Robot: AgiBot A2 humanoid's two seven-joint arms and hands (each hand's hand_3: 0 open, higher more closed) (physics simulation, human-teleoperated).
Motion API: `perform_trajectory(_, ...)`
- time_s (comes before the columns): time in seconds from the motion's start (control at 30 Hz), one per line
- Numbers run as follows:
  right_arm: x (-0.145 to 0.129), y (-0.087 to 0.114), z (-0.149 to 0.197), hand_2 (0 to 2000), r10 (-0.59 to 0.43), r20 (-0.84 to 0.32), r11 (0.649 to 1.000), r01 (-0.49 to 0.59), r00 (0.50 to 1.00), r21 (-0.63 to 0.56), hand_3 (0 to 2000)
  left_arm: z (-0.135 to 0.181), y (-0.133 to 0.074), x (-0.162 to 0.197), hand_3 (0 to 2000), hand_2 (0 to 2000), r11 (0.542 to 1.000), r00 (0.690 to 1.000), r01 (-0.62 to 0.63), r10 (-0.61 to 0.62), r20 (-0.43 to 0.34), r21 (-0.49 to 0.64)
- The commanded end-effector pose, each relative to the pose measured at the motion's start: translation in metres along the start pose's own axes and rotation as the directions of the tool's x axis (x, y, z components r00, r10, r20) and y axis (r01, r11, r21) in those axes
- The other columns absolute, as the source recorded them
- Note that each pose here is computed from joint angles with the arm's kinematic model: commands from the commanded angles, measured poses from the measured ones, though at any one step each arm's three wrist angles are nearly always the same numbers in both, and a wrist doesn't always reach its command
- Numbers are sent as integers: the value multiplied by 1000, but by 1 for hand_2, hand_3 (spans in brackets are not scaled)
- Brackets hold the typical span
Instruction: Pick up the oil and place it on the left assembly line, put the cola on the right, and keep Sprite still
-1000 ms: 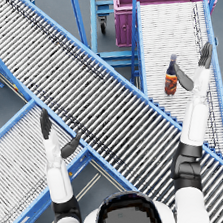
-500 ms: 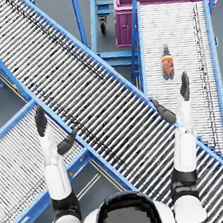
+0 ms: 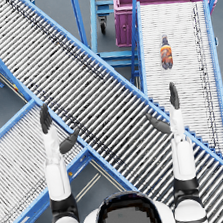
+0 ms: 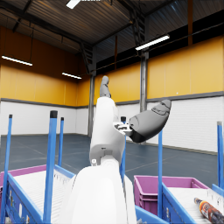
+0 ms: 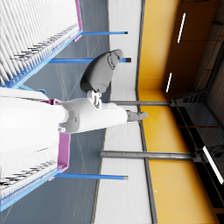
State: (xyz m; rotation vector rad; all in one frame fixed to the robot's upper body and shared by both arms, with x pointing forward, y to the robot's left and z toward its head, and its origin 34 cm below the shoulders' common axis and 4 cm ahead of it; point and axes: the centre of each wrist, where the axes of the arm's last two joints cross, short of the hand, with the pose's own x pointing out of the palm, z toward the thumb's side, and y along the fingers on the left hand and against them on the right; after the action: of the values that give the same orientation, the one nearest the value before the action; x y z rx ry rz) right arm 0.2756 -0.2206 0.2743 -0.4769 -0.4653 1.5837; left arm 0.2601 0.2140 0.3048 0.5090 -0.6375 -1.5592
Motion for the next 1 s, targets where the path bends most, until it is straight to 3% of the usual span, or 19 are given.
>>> perform_trajectory(0.03, 1, 2, -1, 0, 16, 13, 1000, -16, 1000, 12, 0, -3, -2, 1, 0, 0, 1000, 1000, 7, -6, 9, -20)
perform_trajectory(0.3, 11, 18, -13, 0, 138, 127, 982, -152, 982, 112, 0, -27, -23, 6, 0, 0, 979, 995, 60, -43, 90, -196)
perform_trajectory(0.53, 20, 37, -24, 0, 232, 258, 935, -288, 938, 207, 0, -50, -49, 9, 0, 0, 920, 984, 111, -50, 169, -376)
perform_trajectory(1.0, 22, 42, -26, 0, 247, 288, 921, -317, 925, 225, 0, -54, -54, 10, 0, 0, 903, 982, 122, -47, 185, -413)
